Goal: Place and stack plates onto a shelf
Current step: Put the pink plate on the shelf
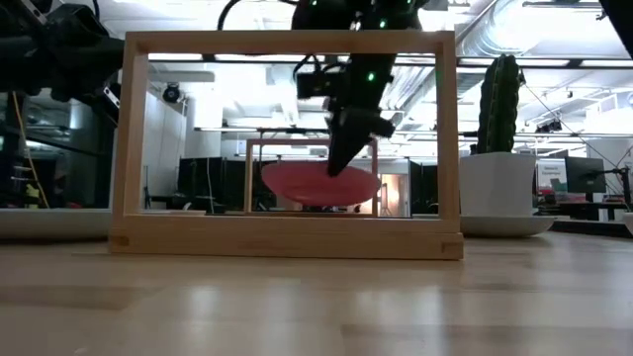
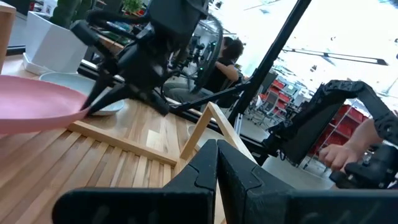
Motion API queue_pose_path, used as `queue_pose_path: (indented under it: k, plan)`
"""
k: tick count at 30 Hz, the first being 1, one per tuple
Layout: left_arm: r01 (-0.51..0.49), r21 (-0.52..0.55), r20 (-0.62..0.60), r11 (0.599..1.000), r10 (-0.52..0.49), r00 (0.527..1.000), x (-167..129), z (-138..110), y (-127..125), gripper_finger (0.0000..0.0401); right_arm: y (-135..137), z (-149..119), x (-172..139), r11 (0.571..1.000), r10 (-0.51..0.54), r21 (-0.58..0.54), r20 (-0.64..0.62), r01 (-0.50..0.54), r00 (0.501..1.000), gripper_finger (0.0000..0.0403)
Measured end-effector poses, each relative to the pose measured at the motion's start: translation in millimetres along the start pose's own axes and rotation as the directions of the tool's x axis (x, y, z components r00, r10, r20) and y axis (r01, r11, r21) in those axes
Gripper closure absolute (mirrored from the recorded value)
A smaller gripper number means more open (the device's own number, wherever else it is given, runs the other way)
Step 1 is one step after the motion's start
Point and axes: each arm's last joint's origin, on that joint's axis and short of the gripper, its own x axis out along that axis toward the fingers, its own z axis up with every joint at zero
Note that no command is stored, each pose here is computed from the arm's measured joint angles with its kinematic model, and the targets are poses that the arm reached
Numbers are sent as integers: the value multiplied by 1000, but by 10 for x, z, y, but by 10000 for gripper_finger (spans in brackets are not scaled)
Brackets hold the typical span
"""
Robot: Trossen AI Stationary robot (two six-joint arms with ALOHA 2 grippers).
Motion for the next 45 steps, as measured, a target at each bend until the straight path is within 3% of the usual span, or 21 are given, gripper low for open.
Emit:
queue_pose_path:
  k: [8,17,25,45]
  plan:
    - [0,0,0,1000,0,1000,0,1,0,401,26,116,267,998,-45,36,69,43,997,403]
    - [1,0,0,1000,-1,1000,0,0,0,401,23,98,330,994,-105,35,30,104,994,403]
    - [0,1,0,1000,0,1000,0,-1,0,401,-59,75,365,988,-58,142,43,52,997,403]
    - [0,1,0,1000,0,1000,0,0,0,401,-129,100,381,969,-26,248,101,0,994,402]
